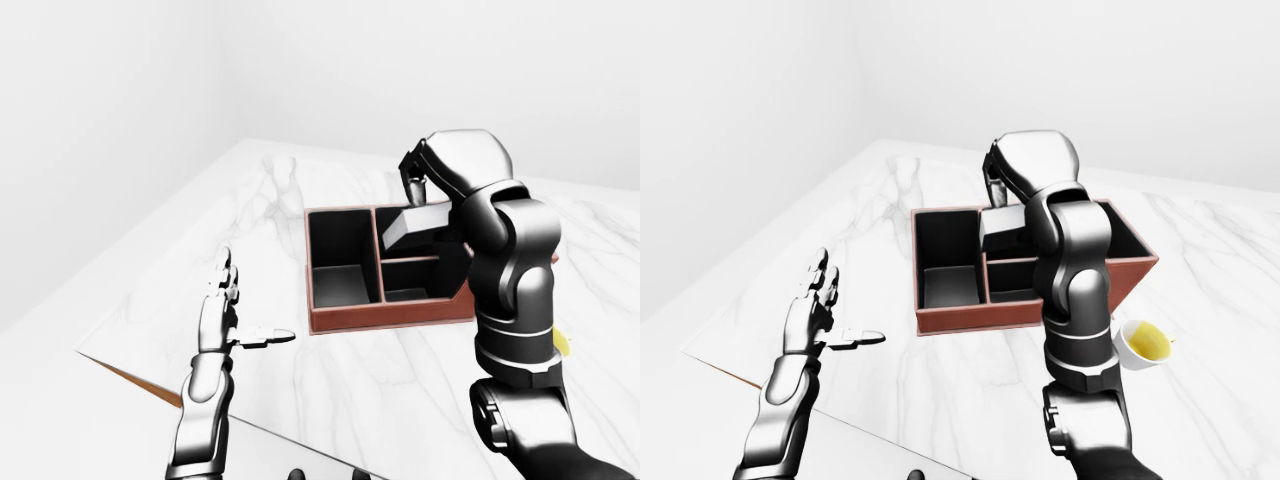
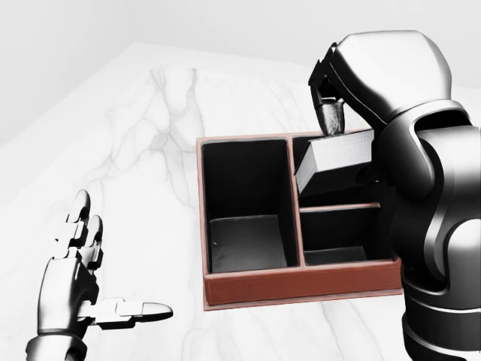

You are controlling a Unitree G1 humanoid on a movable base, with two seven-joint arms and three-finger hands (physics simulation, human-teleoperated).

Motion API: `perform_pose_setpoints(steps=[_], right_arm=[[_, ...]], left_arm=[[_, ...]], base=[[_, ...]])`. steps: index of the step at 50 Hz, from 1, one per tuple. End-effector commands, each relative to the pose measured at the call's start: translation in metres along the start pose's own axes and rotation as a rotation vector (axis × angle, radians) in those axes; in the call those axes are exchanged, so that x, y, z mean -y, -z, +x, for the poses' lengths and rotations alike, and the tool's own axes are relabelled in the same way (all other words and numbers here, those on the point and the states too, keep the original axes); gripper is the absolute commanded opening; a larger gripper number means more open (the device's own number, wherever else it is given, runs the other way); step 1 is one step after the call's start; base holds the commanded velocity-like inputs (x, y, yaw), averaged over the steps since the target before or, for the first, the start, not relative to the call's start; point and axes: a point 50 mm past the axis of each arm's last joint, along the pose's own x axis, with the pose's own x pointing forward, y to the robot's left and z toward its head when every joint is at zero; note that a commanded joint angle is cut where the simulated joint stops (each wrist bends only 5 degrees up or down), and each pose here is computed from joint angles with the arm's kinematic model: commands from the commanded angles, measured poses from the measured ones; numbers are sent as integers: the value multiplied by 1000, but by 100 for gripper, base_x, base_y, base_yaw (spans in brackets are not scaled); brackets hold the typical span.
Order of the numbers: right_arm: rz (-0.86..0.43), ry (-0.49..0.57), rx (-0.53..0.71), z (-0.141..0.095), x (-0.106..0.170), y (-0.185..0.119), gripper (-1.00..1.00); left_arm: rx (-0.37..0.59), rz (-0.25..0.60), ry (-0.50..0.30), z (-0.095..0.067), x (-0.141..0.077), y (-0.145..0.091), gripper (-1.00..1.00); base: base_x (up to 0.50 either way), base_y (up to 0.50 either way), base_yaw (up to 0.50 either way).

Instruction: Pick up the book and place it in the front compartment of the caddy.

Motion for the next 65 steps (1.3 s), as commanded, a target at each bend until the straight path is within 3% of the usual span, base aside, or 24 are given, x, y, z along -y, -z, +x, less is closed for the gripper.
perform_pose_setpoints(steps=[1, 46, 65], right_arm=[[27, -67, -10, 21, -3, 6, -100], [56, -191, -32, 45, -16, 16, -100], [157, -83, -54, 70, -9, 31, -100]], left_arm=[[-23, 5, -8, 7, 5, 9, 100], [-27, 6, -5, 7, 6, 11, 100], [-26, 6, -4, 7, 6, 11, 100]], base=[[0, 0, 0], [0, 0, 0], [0, 0, 0]])
